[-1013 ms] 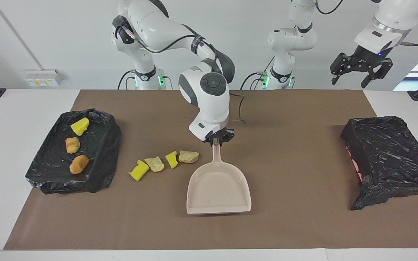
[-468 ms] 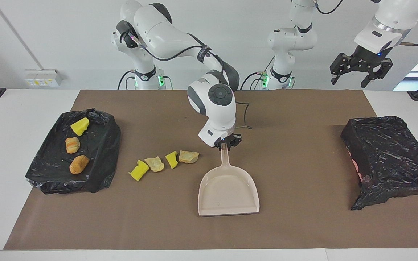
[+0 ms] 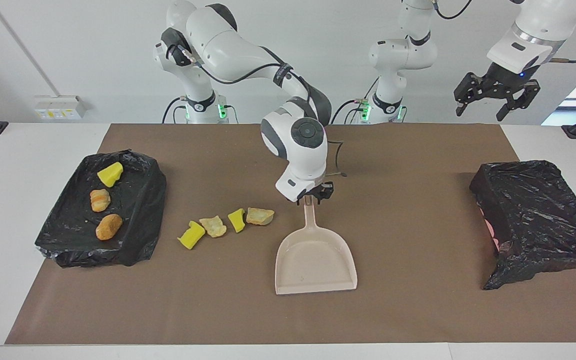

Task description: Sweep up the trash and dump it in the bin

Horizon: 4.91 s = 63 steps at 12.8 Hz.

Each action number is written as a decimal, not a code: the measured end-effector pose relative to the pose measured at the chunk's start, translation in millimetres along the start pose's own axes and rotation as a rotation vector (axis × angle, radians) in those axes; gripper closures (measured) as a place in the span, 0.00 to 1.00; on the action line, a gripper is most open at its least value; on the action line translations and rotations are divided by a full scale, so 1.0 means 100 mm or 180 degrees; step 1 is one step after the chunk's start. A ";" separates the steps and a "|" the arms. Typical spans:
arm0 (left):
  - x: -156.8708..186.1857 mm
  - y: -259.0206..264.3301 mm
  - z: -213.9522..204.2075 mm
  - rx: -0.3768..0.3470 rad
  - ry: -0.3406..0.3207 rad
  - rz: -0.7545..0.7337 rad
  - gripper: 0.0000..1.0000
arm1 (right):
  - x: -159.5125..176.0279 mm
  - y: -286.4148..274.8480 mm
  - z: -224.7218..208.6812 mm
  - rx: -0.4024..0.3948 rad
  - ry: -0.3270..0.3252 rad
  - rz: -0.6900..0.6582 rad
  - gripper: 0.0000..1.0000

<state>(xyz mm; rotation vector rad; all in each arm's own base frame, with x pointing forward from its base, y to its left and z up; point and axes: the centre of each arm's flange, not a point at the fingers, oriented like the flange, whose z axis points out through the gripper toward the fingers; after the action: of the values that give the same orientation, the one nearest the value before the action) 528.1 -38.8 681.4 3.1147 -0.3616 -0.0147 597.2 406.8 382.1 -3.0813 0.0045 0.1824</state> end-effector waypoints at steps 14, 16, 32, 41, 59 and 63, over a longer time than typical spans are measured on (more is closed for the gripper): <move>1.20 1.27 1.01 -0.0071 0.0213 0.0074 0.00 | -2.13 0.12 -0.42 0.0179 -0.0478 -0.0106 0.00; 1.29 1.71 1.20 -0.0060 0.0194 0.0020 0.00 | -2.53 0.15 -0.12 0.0049 -0.0515 -0.0077 0.00; 1.32 3.44 3.08 -0.0113 0.0241 -0.0179 0.00 | -3.61 0.02 0.95 -0.0148 -0.0667 0.0117 0.06; 1.24 3.54 3.31 -0.0098 0.0209 -0.0125 0.67 | -3.60 0.00 0.94 -0.0105 -0.0617 0.0211 0.74; 1.14 2.49 2.91 0.0238 -0.0266 0.3151 0.67 | -1.62 2.37 -0.33 -0.0778 -0.0365 -0.0373 0.74; 0.76 2.67 3.06 0.0247 -0.0221 0.3422 0.67 | -1.04 2.85 -0.33 -0.1155 -0.0208 -0.0515 0.74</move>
<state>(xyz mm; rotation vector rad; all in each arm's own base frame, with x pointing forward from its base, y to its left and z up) 537.4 -317.7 376.9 2.5489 -1.9533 -0.0999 496.0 120.5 411.4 -3.4108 -0.3141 0.3069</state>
